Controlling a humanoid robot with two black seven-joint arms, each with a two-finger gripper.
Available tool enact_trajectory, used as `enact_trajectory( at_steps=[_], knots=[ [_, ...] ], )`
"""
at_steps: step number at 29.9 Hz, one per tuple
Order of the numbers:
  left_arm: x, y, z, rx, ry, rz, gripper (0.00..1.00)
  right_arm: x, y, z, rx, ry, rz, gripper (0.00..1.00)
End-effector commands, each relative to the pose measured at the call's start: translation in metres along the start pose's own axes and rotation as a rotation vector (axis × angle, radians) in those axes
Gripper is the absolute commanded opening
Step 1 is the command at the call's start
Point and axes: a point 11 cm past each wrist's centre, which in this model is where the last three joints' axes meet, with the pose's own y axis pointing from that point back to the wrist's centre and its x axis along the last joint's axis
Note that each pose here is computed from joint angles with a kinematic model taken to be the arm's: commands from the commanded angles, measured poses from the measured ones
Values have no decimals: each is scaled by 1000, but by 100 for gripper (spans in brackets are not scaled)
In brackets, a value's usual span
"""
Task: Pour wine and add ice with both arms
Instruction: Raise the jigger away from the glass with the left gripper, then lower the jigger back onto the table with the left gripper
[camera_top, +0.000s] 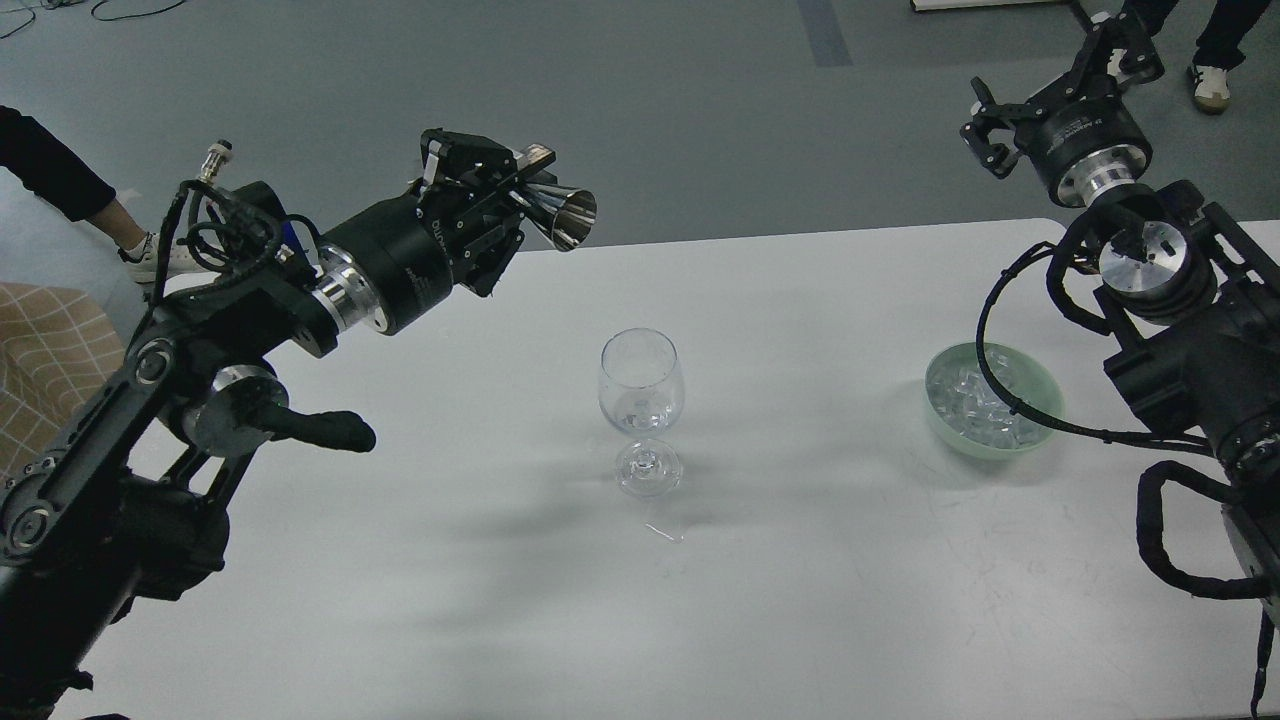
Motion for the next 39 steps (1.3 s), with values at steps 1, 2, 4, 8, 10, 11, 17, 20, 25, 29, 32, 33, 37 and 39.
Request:
enact_trajectory(
  at_steps=[1, 2, 4, 8, 10, 11, 17, 20, 25, 29, 32, 33, 37, 39],
  knots=[
    [17, 7, 12, -57, 109, 54, 0, 2, 1, -2, -1, 6, 4, 100],
    [21, 9, 13, -64, 127, 62, 0, 1, 0, -2, -1, 6, 1, 100],
    [36, 17, 13, -85, 186, 99, 0, 2, 1, -1, -3, 7, 4, 100],
    [65, 35, 16, -137, 299, 168, 0, 2, 1, -1, -2, 7, 2, 100],
    [80, 41, 13, -154, 361, 203, 0, 3, 1, 0, -5, 9, 5, 100],
    [90, 46, 9, -164, 411, 224, 0, 3, 1, 0, -5, 8, 5, 100],
    [136, 71, -16, -207, 598, 349, 0, 3, 1, 1, -11, 13, 5, 100],
    [150, 76, -38, -240, 749, 412, 0, 3, 1, 1, -14, 13, 7, 100],
    [161, 82, -59, -252, 947, 504, 0, 4, 2, 2, -16, 16, 12, 100],
    [163, 82, -80, -255, 1032, 526, 0, 5, 2, 3, -17, 16, 15, 100],
    [172, 87, -99, -255, 1090, 572, 0, 5, 2, 2, -16, 17, 17, 100],
    [174, 89, -101, -258, 1093, 584, 0, 5, 2, 2, -17, 19, 17, 100],
    [183, 97, -116, -293, 1112, 621, 0, 6, 3, 3, -19, 21, 18, 100],
    [189, 103, -128, -299, 1139, 645, 0, 6, 3, 3, -21, 24, 17, 100]
  ],
)
